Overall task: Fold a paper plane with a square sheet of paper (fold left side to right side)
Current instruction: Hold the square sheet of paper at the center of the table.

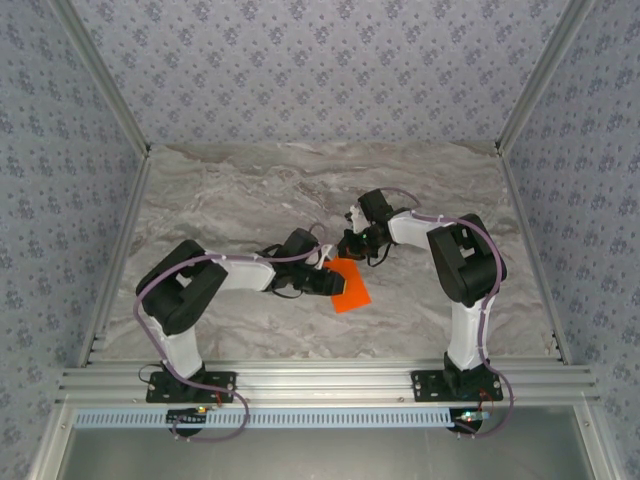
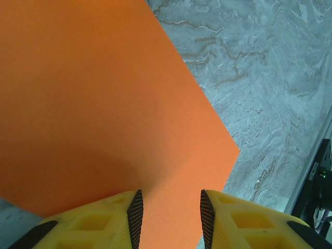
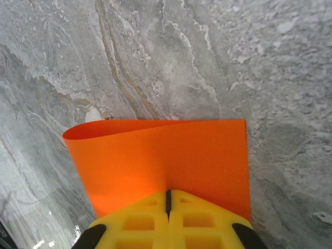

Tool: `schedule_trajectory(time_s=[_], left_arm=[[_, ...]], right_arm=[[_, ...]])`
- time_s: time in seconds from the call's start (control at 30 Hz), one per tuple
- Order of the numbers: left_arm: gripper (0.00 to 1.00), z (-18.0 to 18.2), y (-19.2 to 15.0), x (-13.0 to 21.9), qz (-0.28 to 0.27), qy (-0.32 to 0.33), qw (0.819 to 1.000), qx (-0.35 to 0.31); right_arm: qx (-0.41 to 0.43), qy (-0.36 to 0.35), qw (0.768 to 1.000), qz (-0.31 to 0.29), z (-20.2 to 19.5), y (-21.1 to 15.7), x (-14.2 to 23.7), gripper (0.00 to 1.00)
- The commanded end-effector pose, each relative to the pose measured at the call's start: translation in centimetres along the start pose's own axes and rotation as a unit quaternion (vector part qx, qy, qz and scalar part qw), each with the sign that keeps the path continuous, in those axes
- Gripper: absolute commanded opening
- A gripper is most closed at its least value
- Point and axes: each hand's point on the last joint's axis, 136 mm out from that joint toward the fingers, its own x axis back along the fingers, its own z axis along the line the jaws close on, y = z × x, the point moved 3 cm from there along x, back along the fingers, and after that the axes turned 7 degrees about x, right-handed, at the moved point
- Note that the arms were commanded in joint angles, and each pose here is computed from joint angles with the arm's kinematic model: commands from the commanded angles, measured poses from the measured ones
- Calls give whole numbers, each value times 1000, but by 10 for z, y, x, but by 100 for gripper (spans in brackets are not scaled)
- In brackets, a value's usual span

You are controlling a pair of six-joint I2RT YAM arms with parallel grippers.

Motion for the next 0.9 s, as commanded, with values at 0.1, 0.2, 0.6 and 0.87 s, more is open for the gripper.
schedule_trajectory(time_s=[0.1,0.2,0.6,0.87], left_arm=[[37,7,-9,-3,15,34,999,-3],[37,15,-15,-6,20,46,999,5],[36,16,-16,-13,24,56,998,13],[36,17,-15,-10,18,62,998,14]], right_arm=[[7,-15,1000,-6,9,15,15,2],[22,-10,999,-34,20,33,38,6],[17,-36,998,-42,13,-39,99,2],[-7,-2,999,31,14,-100,56,0]])
